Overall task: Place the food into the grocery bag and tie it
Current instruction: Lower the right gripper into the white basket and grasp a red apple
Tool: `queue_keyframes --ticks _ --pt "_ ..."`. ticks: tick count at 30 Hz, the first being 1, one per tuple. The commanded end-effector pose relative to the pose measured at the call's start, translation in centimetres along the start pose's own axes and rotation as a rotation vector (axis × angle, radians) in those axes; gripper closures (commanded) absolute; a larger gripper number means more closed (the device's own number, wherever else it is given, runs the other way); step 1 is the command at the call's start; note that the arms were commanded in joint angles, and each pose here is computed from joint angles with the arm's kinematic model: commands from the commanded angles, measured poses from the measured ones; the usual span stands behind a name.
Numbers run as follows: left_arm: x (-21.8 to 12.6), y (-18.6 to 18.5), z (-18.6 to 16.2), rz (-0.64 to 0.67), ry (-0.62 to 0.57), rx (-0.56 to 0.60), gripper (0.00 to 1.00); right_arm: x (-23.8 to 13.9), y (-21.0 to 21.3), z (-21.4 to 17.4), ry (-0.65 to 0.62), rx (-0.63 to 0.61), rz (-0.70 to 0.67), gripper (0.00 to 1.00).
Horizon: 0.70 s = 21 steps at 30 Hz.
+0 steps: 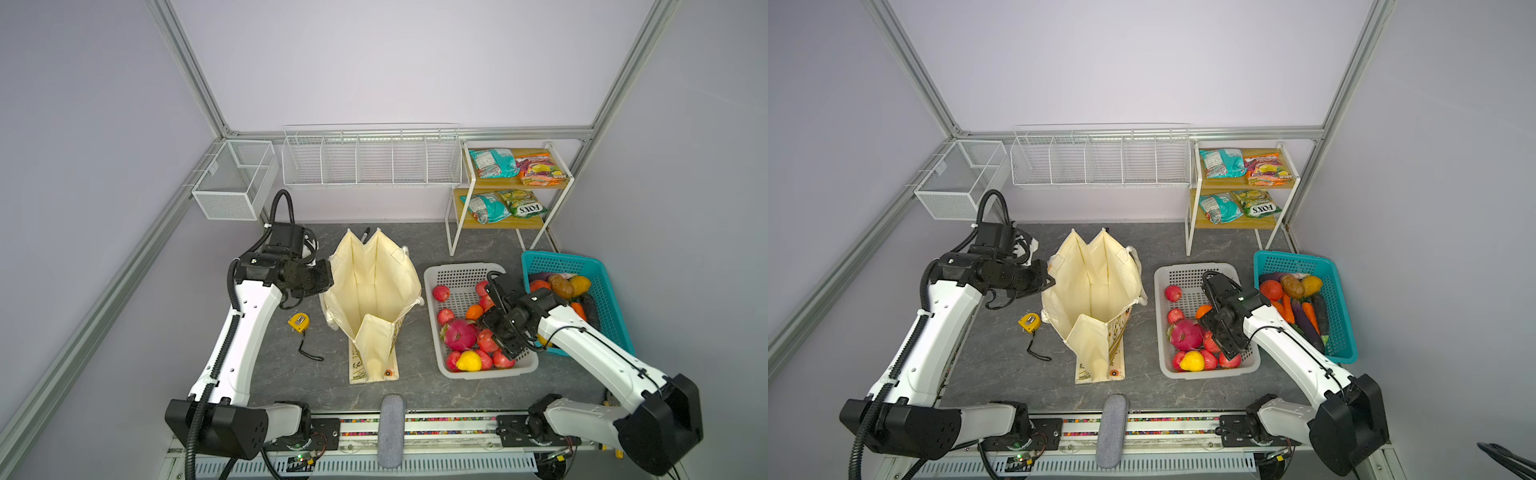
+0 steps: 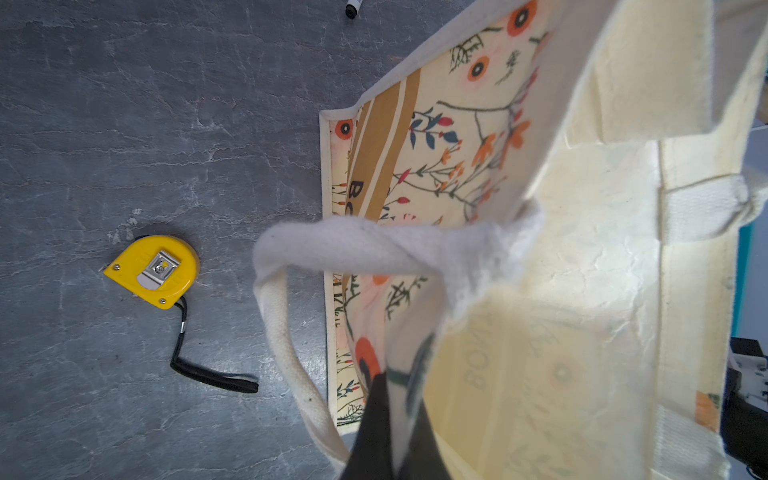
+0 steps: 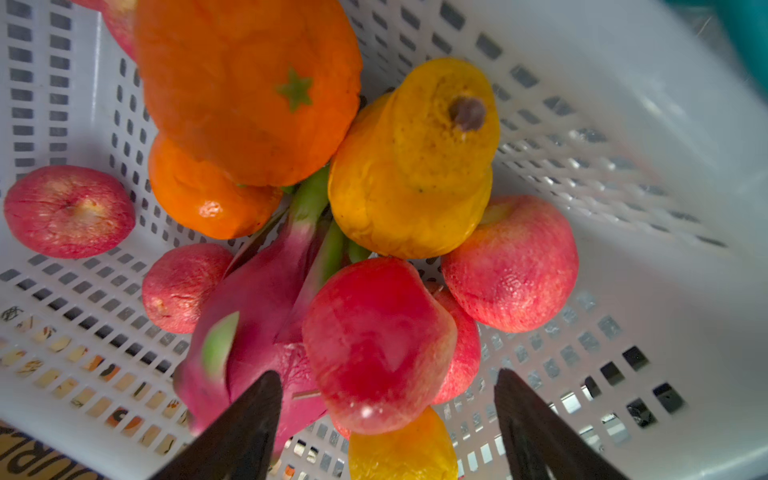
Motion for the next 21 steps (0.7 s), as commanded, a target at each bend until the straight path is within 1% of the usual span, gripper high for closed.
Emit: queue_keyframes --ticks 1,12,14,16,21 --pt "-0.4 -0.3 -0.7 -0.009 0.023 0.003 1.00 0.9 -0.3 0.0 0.013 0.037 -0.015 0.17" --pt "-0.3 -0.4 -0.7 -0.009 0.026 0.003 1.00 2.5 -0.3 0.4 0.003 0.047 -0.039 0.18" --pt "-0.4 -0.5 -0.6 -0.011 0.024 0.004 1.00 2.6 -0.2 0.4 0.004 0.049 -0.038 0.20" --pt "-0.4 -0.6 -0.6 -0.013 0.022 0.003 1.00 2.7 0.4 0.5 0.007 0.045 -0.006 0.22" --pt "-0.3 -0.8 -0.6 -0.019 0.019 0.000 1.00 3.8 -0.1 0.6 0.003 0.033 -0.035 0.25"
Point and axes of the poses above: each gripper's point midway between its finger pads, its own x axis out along the fingers, its own y axis along the line the jaws close on, z = x × y, the point moved 9 cm from there along -x, back along the fingers, and after that the axes turned 10 degrees about x, right-handed, at the moved point
